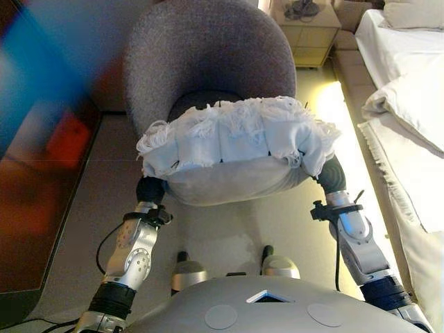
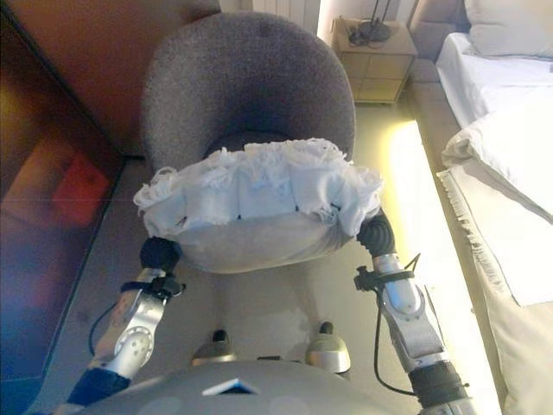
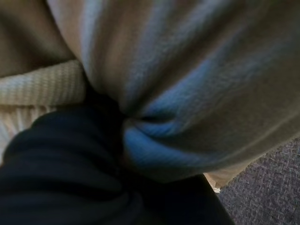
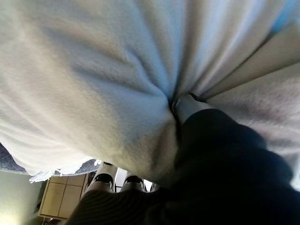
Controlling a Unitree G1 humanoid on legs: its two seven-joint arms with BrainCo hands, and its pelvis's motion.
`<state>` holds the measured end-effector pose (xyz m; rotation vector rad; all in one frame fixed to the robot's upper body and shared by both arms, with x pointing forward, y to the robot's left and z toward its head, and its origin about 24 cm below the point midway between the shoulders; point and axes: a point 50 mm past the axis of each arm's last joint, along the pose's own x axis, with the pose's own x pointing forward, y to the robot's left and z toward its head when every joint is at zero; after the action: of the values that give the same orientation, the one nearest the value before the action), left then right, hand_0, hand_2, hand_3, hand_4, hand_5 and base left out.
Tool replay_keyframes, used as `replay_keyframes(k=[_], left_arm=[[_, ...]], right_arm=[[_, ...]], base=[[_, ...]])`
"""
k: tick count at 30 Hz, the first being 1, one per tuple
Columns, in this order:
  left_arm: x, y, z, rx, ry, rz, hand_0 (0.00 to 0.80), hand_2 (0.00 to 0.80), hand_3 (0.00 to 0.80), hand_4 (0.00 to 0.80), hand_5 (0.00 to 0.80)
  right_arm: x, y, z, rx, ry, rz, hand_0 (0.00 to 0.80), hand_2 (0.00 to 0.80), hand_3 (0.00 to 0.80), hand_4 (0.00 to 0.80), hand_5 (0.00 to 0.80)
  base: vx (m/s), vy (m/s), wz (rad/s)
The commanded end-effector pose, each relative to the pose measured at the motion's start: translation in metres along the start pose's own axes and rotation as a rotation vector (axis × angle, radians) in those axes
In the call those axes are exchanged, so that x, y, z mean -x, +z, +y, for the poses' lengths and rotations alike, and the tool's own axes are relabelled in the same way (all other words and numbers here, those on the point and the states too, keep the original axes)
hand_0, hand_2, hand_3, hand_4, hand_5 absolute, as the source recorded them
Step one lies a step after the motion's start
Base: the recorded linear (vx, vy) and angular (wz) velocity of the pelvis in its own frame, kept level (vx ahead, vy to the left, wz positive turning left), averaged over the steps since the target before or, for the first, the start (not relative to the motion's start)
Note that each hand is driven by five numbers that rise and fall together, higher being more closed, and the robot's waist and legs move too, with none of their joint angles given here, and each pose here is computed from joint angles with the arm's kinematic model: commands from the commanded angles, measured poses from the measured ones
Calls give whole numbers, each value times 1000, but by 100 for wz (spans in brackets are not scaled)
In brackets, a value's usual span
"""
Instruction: Pick up the cushion and take it to the sofa
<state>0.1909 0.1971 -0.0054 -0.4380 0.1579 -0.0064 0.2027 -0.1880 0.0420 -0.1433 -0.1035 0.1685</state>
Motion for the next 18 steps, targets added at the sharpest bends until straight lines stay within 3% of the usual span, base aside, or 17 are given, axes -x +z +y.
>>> replay_keyframes(k=[1,8,13,15,18], left_arm=[[-18,61,-46,7,-238,-328,800,800,800,800,800],[-15,63,-48,15,-257,-376,800,800,800,800,800],[-14,69,-51,17,-232,-412,800,800,800,800,800],[-12,67,-50,20,-220,-405,800,800,800,800,800],[-7,63,-47,22,-212,-395,800,800,800,800,800]], right_arm=[[-30,61,14,61,96,-337,800,800,800,800,800],[-30,63,11,87,87,-351,800,800,800,800,800],[-32,62,18,93,91,-352,800,800,800,800,800],[-30,61,20,94,99,-349,800,800,800,800,800],[-27,60,22,81,101,-341,800,800,800,800,800]], base=[[-3,-213,-8],[109,-212,-3],[313,-12,-77],[486,16,72],[530,71,-14]])
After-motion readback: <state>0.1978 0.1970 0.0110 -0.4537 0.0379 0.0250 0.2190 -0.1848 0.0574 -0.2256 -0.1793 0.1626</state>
